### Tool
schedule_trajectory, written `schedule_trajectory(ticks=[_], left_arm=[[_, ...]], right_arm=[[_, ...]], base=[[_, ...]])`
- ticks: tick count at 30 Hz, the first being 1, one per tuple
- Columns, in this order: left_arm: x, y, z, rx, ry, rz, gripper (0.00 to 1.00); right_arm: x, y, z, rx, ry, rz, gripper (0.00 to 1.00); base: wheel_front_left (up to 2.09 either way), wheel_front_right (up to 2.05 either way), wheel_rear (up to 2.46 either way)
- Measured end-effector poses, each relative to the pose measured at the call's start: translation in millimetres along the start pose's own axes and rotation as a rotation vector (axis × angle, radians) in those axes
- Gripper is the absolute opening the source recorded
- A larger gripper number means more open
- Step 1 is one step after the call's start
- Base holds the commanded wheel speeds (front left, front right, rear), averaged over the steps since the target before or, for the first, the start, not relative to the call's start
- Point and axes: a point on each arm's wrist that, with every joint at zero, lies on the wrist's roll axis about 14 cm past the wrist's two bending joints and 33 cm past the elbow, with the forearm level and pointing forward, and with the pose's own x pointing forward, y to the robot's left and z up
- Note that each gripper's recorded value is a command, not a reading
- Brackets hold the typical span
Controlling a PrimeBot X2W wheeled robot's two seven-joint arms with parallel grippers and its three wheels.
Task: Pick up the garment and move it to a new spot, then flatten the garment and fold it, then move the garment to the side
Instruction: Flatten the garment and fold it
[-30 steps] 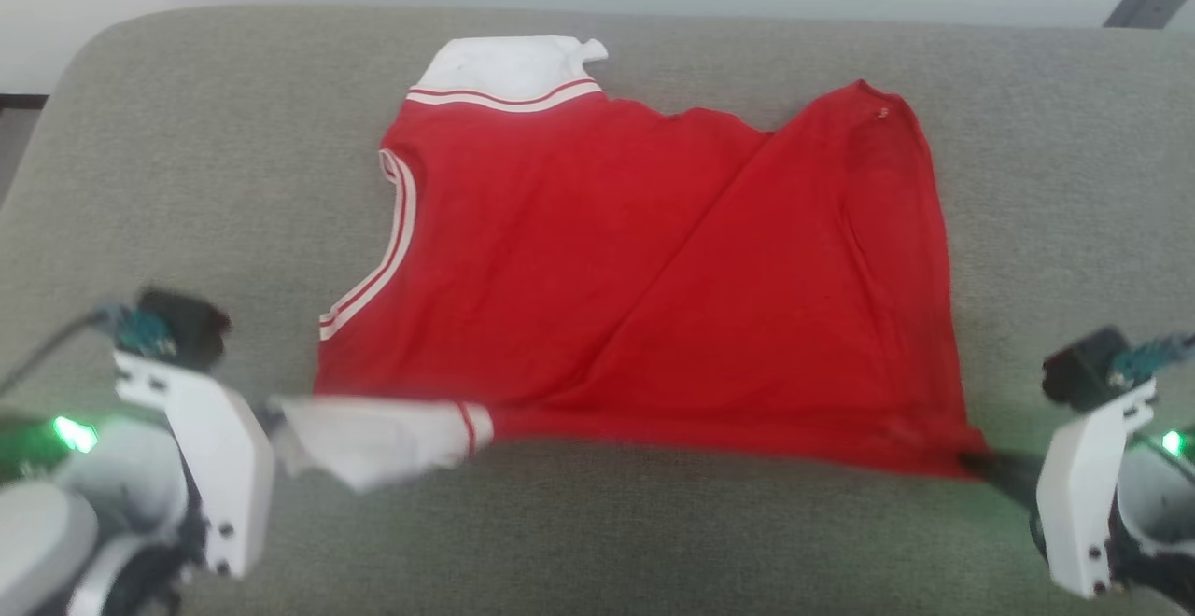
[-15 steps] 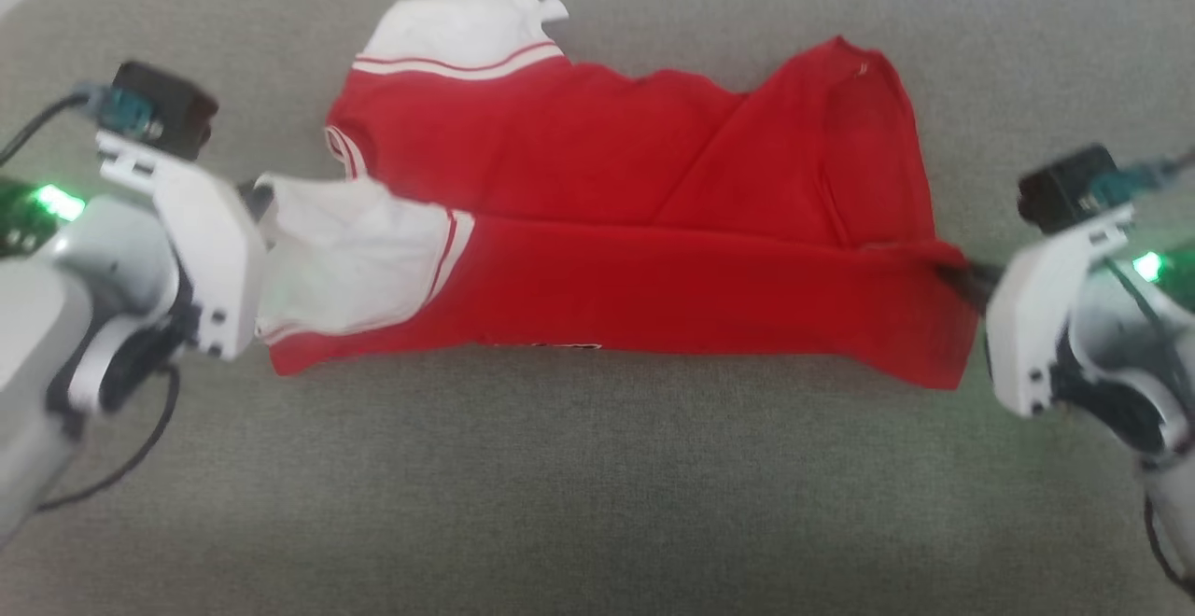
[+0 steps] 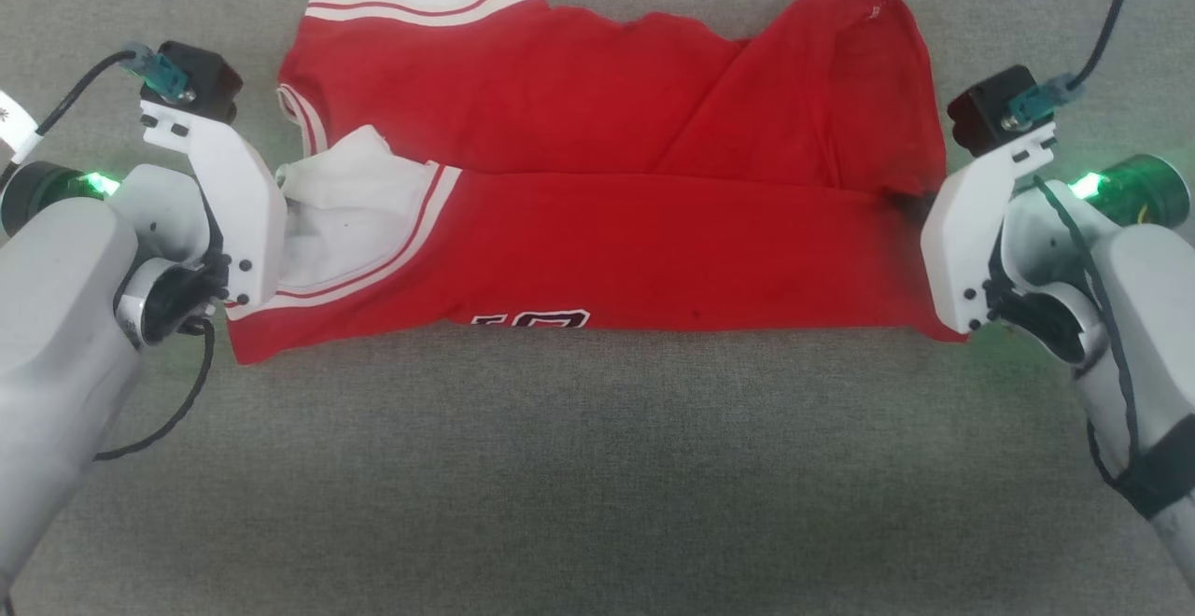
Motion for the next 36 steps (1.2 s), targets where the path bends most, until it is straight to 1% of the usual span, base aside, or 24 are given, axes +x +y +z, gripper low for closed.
schedule_trajectory(ticks=[1,2,3,4,5,6,8,11,12,15,18,23,28,36], left_arm=[[3,0,-3,-0.002,0.014,-0.003,0.10],[5,2,-6,-0.007,0.024,-0.004,0.26],[7,3,-6,-0.020,0.026,-0.005,0.38],[7,4,-5,-0.027,0.027,-0.005,0.38],[7,5,-4,-0.031,0.028,-0.004,0.44],[6,5,-2,-0.041,0.025,-0.005,0.55],[2,7,2,-0.044,0.016,-0.006,0.99],[-8,12,16,-0.054,-0.027,0.008,1.00],[-16,12,23,-0.060,-0.048,0.003,1.00],[-28,13,27,-0.055,-0.064,0.006,1.00],[-41,14,34,-0.068,-0.084,0.006,1.00],[-59,14,26,-0.087,-0.066,0.017,1.00],[-73,4,14,-0.125,-0.033,-0.006,1.00],[-82,-22,-25,-0.158,0.071,-0.052,1.00]], right_arm=[[2,0,1,0.002,-0.002,0.000,0.35],[4,0,2,0.004,-0.002,0.001,0.49],[5,0,3,0.004,-0.005,0.000,1.00],[5,0,5,0.004,-0.010,0.000,1.00],[5,-1,6,0.009,-0.013,-0.002,1.00],[5,0,8,0.009,-0.020,-0.001,1.00],[2,0,15,0.015,-0.053,0.000,1.00],[-4,-4,30,0.030,-0.125,-0.011,1.00],[-11,-6,44,0.042,-0.190,-0.018,1.00],[-20,-7,56,0.057,-0.279,-0.028,1.00],[-34,-9,75,0.070,-0.397,-0.044,1.00],[-56,-11,97,0.052,-0.565,-0.086,1.00],[-75,-11,105,0.065,-0.682,-0.127,1.00],[-88,-24,87,0.129,-0.717,-0.205,1.00]], base=[[0.00,0.00,0.00],[0.00,0.00,0.00],[0.00,0.00,0.00],[0.00,0.00,0.00],[0.00,0.00,0.00],[0.00,0.00,0.00],[0.00,0.00,0.00],[0.00,0.00,0.00],[0.00,0.00,0.00],[0.00,0.00,0.00],[0.00,0.00,0.00],[0.00,0.00,0.00],[0.00,0.00,0.00],[0.00,0.00,0.00]])
